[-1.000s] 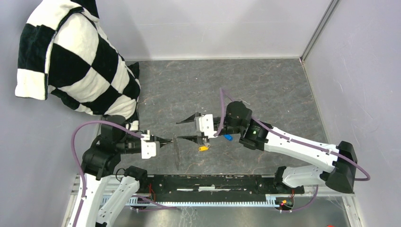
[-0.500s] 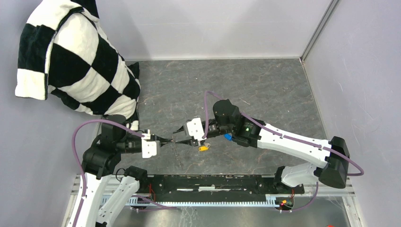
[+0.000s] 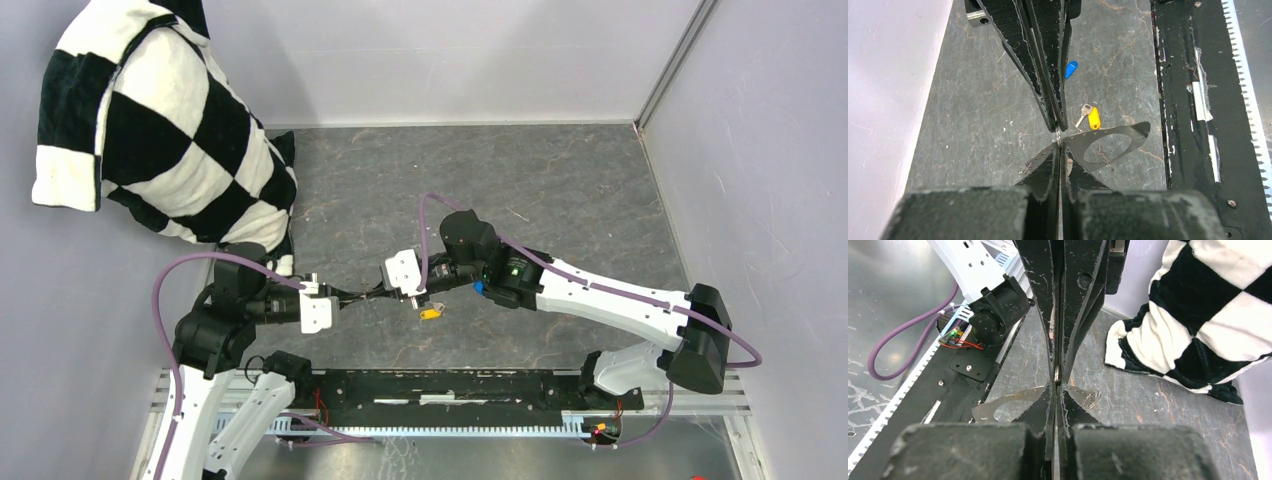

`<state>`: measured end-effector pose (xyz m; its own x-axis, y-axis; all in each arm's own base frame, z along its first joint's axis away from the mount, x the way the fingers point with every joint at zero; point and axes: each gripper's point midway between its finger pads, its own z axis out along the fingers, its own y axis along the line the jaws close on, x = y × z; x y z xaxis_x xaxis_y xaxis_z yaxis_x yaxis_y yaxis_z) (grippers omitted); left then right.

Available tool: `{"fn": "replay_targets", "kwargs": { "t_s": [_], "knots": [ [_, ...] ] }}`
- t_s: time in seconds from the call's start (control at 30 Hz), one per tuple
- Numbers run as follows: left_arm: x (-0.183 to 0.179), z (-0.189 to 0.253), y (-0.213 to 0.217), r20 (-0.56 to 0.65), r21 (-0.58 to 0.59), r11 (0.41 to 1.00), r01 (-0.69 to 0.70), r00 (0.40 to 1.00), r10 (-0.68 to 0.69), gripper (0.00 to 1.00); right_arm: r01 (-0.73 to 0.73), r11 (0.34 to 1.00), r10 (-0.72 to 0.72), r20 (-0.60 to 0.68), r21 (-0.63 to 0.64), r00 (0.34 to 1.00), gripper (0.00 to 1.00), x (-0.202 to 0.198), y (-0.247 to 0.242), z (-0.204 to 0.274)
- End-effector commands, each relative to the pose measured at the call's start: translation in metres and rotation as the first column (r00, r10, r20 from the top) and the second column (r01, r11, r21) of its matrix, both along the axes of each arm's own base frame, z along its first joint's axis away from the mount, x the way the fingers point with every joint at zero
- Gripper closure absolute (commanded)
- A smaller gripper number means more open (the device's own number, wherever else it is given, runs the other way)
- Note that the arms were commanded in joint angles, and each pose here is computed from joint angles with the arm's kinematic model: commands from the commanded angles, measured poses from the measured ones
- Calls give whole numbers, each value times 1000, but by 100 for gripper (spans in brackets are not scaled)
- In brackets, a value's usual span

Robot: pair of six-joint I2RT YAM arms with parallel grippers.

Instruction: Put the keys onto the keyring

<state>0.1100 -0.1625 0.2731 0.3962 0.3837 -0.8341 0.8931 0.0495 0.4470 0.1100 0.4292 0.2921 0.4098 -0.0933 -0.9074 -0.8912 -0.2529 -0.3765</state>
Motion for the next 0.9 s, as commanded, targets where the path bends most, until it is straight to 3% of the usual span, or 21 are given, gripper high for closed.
{"fn": "replay_targets", "kwargs": {
  "t_s": [0.0,0.17,0.23,0.5,0.67,0.87],
  "knots": [
    [2,17,-2,85,-19,1000,17,996,-15,96,12,996,-15,36,87,999,100,2,3,31],
    [3,16,2,92,-13,1000,-15,996,16,67,51,987,-55,26,155,998,100,1,-9,34],
    [7,21,2,65,-45,997,-56,996,59,61,52,981,-55,8,189,998,100,-2,-13,37],
    [0,30,-1,-12,-134,986,-97,995,96,66,19,949,-1,-57,314,998,100,-14,-25,53],
    [-9,30,-4,-14,-138,989,-52,999,51,73,23,950,-5,-60,310,998,100,-13,-24,52],
    [-14,21,-3,-20,-93,996,-12,1000,10,72,65,965,-55,-46,254,997,100,-1,-19,45]
  ]
}}
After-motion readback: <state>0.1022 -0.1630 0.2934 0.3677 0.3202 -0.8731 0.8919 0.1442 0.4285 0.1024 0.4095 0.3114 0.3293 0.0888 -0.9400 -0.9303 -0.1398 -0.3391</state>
